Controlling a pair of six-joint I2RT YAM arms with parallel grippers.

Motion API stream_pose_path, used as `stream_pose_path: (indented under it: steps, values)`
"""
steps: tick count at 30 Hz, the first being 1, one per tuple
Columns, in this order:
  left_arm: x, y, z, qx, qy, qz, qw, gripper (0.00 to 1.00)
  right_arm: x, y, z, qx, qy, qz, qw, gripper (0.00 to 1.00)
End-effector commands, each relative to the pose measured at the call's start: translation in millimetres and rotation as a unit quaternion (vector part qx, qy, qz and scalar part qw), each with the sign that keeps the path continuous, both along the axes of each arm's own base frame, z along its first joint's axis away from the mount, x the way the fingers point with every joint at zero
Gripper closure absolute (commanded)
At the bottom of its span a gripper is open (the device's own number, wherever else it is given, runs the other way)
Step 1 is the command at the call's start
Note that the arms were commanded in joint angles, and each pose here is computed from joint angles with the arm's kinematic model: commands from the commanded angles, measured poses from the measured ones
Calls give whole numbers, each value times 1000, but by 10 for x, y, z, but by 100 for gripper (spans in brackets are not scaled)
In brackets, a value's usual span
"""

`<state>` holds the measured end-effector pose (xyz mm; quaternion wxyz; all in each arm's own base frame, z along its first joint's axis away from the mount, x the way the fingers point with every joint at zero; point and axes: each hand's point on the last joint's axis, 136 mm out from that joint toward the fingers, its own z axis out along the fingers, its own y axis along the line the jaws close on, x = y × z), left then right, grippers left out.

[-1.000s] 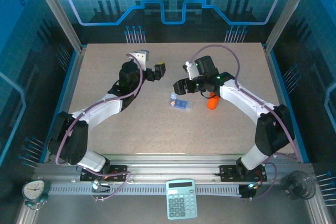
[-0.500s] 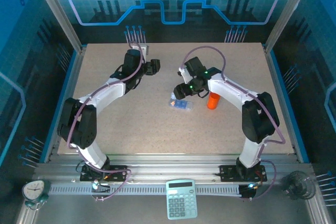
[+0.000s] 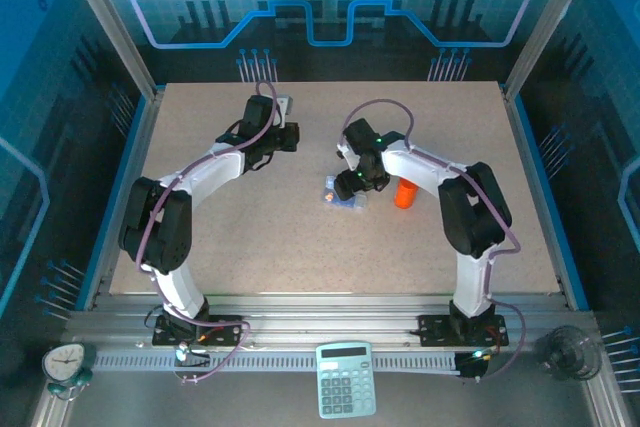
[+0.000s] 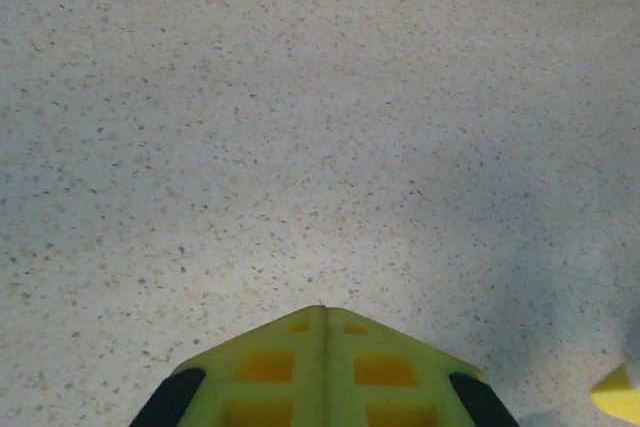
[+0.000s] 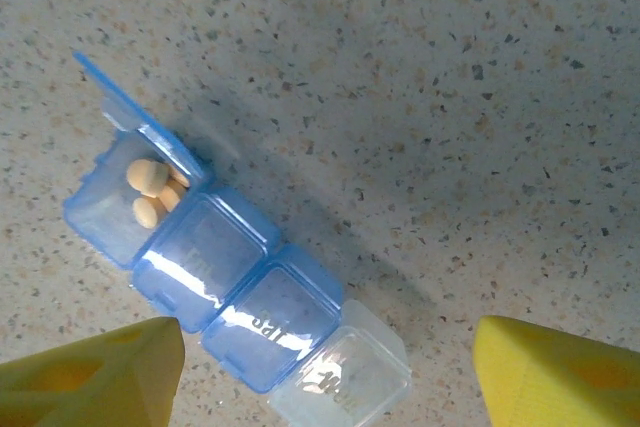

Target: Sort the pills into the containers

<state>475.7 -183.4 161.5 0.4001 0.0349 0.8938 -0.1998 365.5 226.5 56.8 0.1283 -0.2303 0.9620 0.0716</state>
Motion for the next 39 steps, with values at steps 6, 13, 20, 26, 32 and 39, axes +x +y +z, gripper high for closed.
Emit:
stream_pose_path:
  steps: [6,13,20,26,32,39]
  values:
    - [-98,-317,-123,-42,51,-60,996,100,50,-61,-72,0,5,-17,1000,24]
    - [-117,-500,-231,-45,84,-84,992,100,26,-108,-157,1,16,-25,1000,25]
    - [-125,-651,-281,-49,99,-101,989,100,-6,-137,-265,8,29,-33,999,26]
    - [-148,-767,-396,-46,125,-112,985,100,-36,-144,-358,5,40,-34,999,26]
    - [-187,-844,-520,-38,147,-122,981,100,-67,-161,-417,2,45,-37,998,27]
    - [-256,-935,-659,-33,174,-137,975,100,-78,-172,-442,2,47,-40,998,27]
